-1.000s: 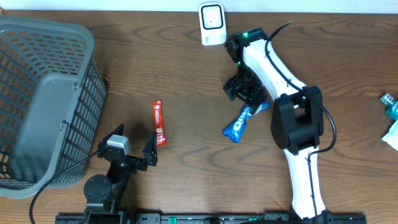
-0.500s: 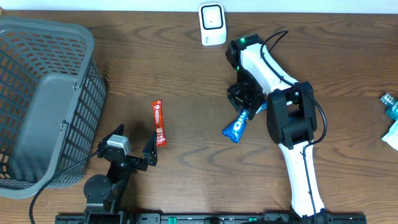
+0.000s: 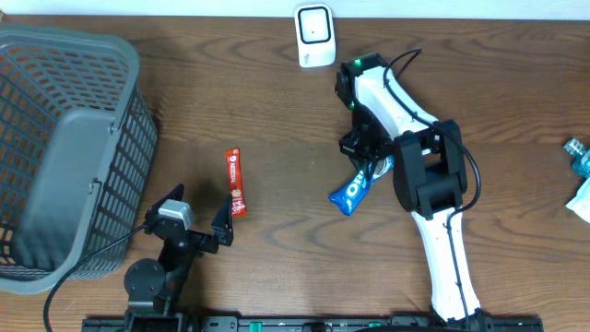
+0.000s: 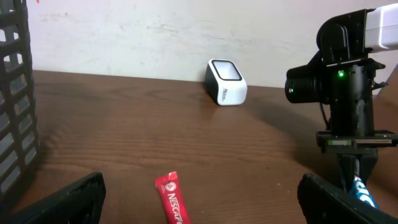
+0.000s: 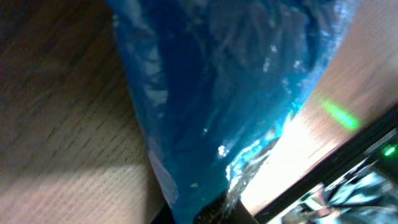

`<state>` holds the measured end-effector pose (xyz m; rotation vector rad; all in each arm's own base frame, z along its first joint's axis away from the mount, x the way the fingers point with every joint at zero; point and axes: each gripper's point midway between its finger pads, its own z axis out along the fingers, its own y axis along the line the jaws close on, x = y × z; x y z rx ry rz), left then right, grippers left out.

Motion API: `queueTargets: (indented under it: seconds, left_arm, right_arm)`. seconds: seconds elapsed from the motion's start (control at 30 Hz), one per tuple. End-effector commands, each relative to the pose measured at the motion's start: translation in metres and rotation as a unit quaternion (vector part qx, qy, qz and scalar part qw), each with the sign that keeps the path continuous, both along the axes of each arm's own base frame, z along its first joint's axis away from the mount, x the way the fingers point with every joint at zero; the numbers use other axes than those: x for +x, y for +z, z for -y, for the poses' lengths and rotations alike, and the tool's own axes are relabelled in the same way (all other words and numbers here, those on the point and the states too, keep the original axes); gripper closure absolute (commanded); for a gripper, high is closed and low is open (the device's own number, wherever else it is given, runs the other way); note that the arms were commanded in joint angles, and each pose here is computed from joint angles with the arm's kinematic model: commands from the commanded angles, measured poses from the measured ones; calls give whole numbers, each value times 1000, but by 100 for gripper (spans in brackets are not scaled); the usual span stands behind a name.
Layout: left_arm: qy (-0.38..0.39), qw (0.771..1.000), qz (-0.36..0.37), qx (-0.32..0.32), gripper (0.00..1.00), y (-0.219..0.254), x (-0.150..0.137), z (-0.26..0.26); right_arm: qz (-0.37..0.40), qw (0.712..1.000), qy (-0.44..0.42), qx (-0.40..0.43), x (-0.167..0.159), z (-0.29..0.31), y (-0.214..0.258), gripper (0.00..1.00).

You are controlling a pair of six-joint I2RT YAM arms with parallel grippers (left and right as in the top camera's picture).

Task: Scan the item barcode
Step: 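Lower right gripper and grasp the Oreo pack end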

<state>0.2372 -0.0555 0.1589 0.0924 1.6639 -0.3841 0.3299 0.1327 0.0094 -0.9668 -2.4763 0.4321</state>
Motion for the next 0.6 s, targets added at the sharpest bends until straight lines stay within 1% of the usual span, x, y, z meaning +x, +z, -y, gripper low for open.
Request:
queueTargets:
  seconds: [0.0, 0.17, 0.3, 0.4, 0.5, 0.57]
  left_arm:
    - [-5, 1000, -24, -4, 2, -15, -1, 2]
    - [-5, 1000, -24, -4, 2, -15, -1, 2]
    - [-5, 1000, -24, -4, 2, -15, -1, 2]
    - [-5, 1000, -24, -4, 2, -15, -1, 2]
    - [-5, 1000, -24, -4, 2, -15, -1, 2]
    - [-5, 1000, -24, -4, 2, -15, -1, 2]
  right_arm:
    - [-18, 996, 83, 30, -2, 3, -4, 99]
    - [8, 991, 119, 62, 9, -3, 8, 99]
    - [62, 973, 164, 149, 21, -28, 36, 99]
    - [126, 942, 200, 240, 30, -57, 73, 99]
    - [194, 908, 228, 292, 36, -74, 118, 99]
    - [232, 881, 249, 329, 34, -84, 150, 99]
